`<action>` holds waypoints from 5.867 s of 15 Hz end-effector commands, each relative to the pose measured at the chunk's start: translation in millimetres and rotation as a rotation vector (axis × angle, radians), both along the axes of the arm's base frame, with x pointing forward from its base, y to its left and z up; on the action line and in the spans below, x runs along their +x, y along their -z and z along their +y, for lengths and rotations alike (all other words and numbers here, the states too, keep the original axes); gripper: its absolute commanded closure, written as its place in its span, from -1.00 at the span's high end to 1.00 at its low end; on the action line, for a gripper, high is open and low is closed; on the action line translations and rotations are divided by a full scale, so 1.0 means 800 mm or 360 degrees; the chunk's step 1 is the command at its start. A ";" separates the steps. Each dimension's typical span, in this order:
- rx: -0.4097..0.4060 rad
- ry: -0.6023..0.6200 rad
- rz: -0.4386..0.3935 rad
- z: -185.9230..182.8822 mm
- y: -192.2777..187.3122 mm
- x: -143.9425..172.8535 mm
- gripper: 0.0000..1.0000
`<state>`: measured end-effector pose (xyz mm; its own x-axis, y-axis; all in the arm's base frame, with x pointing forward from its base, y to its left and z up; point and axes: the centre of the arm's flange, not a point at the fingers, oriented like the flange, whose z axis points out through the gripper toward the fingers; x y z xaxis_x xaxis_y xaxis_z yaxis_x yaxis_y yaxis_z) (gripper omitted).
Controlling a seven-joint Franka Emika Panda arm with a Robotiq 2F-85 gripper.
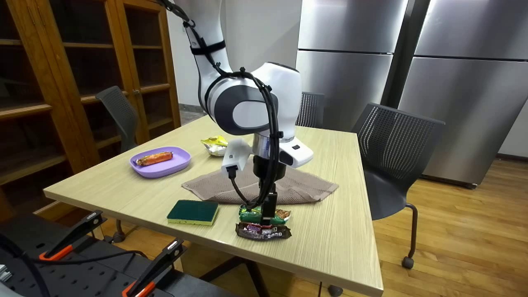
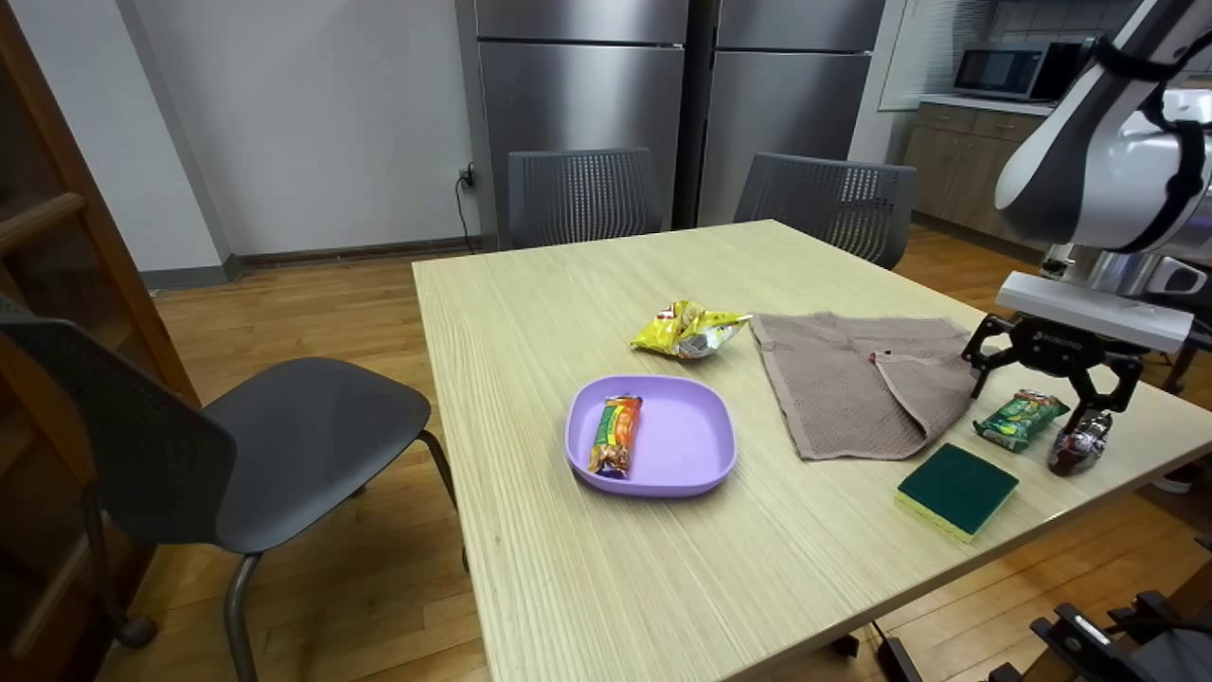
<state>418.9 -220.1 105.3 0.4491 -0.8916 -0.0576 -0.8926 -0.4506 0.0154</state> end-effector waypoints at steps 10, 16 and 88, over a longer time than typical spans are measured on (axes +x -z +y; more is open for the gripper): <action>0.0018 0.0048 -0.0006 0.002 0.009 0.016 1.00; 0.0018 0.0054 0.0000 0.001 0.012 0.021 1.00; 0.0087 0.0128 -0.0065 -0.002 -0.018 0.001 1.00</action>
